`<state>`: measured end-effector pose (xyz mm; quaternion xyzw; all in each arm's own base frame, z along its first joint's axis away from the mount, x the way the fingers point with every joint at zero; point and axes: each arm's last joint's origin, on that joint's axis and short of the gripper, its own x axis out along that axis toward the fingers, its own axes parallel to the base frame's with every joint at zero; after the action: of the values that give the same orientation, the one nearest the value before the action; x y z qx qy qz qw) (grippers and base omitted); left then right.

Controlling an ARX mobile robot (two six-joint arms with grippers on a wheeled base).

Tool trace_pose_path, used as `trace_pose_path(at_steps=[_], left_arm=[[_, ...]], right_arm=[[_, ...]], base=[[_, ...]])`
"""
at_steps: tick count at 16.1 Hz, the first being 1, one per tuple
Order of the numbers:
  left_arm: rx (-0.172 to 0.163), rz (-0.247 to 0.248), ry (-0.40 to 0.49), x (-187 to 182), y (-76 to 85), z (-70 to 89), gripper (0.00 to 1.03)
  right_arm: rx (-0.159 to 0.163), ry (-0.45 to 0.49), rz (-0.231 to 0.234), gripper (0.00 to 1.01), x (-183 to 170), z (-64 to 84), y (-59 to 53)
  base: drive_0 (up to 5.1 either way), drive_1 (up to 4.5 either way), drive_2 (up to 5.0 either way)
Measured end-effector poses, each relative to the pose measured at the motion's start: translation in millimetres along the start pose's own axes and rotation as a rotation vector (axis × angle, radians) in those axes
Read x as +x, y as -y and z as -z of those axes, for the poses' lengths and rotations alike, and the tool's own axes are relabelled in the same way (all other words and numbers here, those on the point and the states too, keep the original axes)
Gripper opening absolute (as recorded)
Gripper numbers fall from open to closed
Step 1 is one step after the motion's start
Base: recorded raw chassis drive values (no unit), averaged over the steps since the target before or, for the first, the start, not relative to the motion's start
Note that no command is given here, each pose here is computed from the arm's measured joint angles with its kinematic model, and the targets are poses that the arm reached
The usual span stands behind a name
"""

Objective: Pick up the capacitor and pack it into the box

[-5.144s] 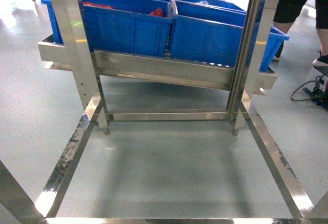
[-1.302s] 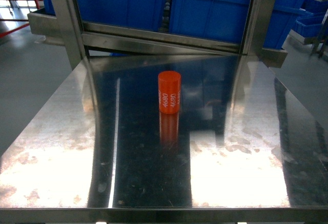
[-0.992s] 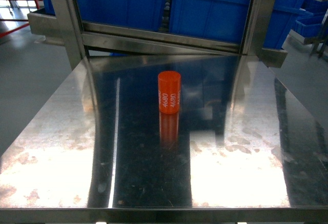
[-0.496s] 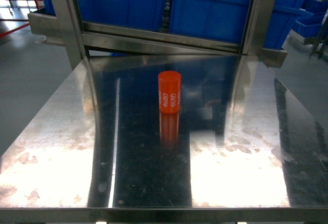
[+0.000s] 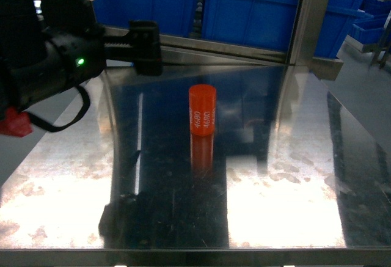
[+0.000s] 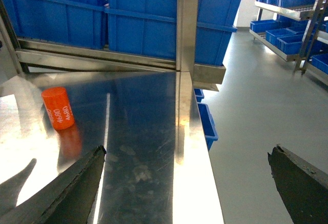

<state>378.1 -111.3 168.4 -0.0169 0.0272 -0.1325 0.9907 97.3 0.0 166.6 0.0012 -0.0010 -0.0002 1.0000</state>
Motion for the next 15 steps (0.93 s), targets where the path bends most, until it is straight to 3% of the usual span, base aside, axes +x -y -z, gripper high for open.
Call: trace_pose_path(at_steps=[2, 4, 6, 8, 12, 15], left_arm=[[-0.009, 0.058, -0.003, 20.2, 23.4, 2.6, 0.98], [-0.005, 0.103, -0.067, 34.0, 44.9, 25.7, 0.98], [-0.008, 0.129, -0.092, 44.4, 60.1, 36.7, 0.98], [-0.011, 0.106, -0.103, 51.0, 63.6, 40.4, 0.98], [0.000, 0.104, -0.217, 56.4, 62.0, 84.4, 0.98], [0.001, 0.087, -0.232, 66.1, 62.4, 95.8, 0.98]], right_arm=[[0.000, 0.000, 0.000, 0.98, 0.0, 0.0, 0.0], [0.000, 0.000, 0.000, 0.98, 0.0, 0.0, 0.0], [0.000, 0.000, 0.000, 0.98, 0.0, 0.0, 0.0], [0.000, 0.000, 0.000, 0.98, 0.0, 0.0, 0.0], [0.000, 0.000, 0.000, 0.98, 0.0, 0.0, 0.0], [0.000, 0.000, 0.000, 0.98, 0.0, 0.0, 0.0]], base=[[0.0, 0.00, 0.0], [0.0, 0.00, 0.0], [0.0, 0.00, 0.0], [0.0, 0.00, 0.0], [0.0, 0.00, 0.0], [0.0, 0.00, 0.0]])
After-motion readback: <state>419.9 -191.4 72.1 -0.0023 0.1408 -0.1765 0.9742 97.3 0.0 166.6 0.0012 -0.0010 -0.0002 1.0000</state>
